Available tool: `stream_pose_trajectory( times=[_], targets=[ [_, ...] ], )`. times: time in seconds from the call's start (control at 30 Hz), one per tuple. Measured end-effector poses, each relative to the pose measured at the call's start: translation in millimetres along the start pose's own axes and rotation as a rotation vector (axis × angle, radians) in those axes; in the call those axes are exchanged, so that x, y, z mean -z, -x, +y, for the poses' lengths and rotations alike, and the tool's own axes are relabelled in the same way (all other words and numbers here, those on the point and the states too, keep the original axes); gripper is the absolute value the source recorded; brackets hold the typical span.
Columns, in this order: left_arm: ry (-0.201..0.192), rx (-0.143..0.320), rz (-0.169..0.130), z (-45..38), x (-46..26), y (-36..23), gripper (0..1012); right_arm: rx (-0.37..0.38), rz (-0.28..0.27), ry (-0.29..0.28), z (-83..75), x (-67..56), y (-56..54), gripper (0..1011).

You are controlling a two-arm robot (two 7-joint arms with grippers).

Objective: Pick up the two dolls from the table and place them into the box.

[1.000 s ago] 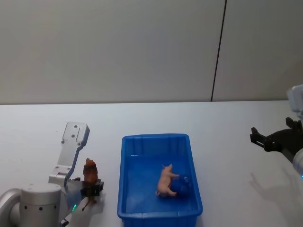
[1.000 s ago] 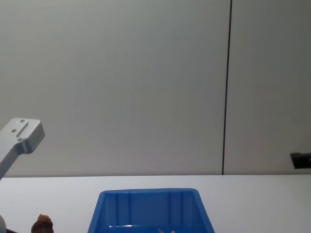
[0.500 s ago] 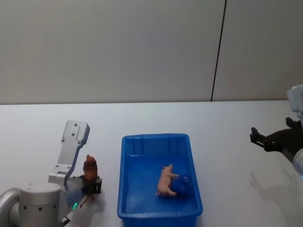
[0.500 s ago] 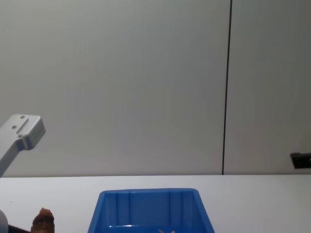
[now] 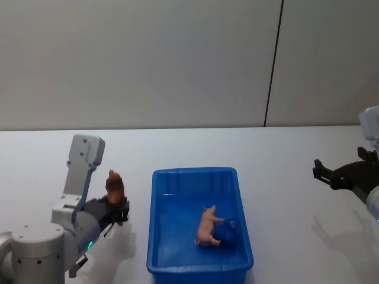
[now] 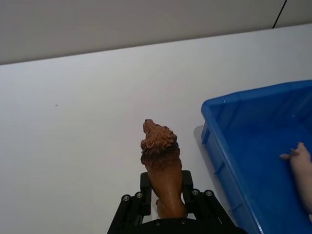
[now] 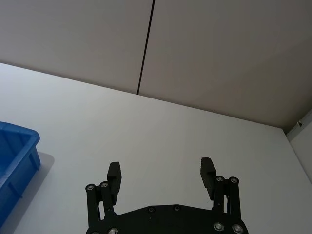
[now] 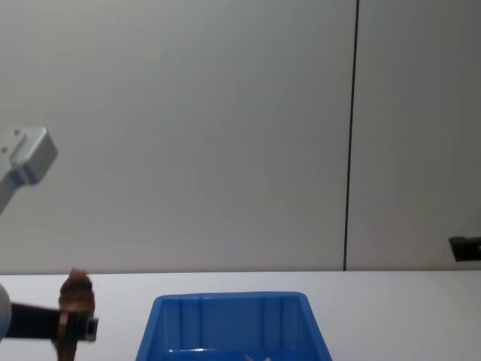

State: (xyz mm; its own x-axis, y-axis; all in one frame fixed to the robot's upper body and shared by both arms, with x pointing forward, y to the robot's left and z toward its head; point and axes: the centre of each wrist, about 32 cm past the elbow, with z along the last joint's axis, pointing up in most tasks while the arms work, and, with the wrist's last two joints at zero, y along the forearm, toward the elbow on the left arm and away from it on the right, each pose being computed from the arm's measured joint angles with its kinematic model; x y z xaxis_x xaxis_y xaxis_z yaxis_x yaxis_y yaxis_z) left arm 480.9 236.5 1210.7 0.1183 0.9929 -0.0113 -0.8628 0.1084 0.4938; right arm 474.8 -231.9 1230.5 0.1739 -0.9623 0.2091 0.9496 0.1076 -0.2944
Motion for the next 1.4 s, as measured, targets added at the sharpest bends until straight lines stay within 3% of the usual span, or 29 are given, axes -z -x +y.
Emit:
stream_pose_trajectory(
  times=[0.17,0.37,0.6,0.7,0.9,1.1,1.4],
  targets=[
    [0.061,0.042,0.003,3.9,-7.4,-0.9,371,0.000,0.000,0.000,0.0,0.0,0.0,1001],
    [0.137,0.127,0.007,7.8,-19.5,-0.8,371,0.000,0.000,0.000,0.0,0.0,0.0,1001],
    [0.181,0.217,0.012,8.8,-30.2,0.7,372,0.000,0.000,0.000,0.0,0.0,0.0,1001],
    [0.198,0.283,0.012,8.2,-36.6,2.5,371,0.000,0.000,0.000,0.0,0.0,0.0,1001],
    [0.200,0.365,0.011,4.6,-43.4,4.6,371,0.000,0.000,0.000,0.0,0.0,0.0,1001],
    [0.155,0.462,-0.002,-4.2,-49.3,6.5,371,0.000,0.000,0.000,0.0,0.0,0.0,1001],
    [0.098,0.496,-0.030,-14.3,-50.9,7.6,371,0.000,0.000,0.000,0.0,0.0,0.0,1001]
  ],
)
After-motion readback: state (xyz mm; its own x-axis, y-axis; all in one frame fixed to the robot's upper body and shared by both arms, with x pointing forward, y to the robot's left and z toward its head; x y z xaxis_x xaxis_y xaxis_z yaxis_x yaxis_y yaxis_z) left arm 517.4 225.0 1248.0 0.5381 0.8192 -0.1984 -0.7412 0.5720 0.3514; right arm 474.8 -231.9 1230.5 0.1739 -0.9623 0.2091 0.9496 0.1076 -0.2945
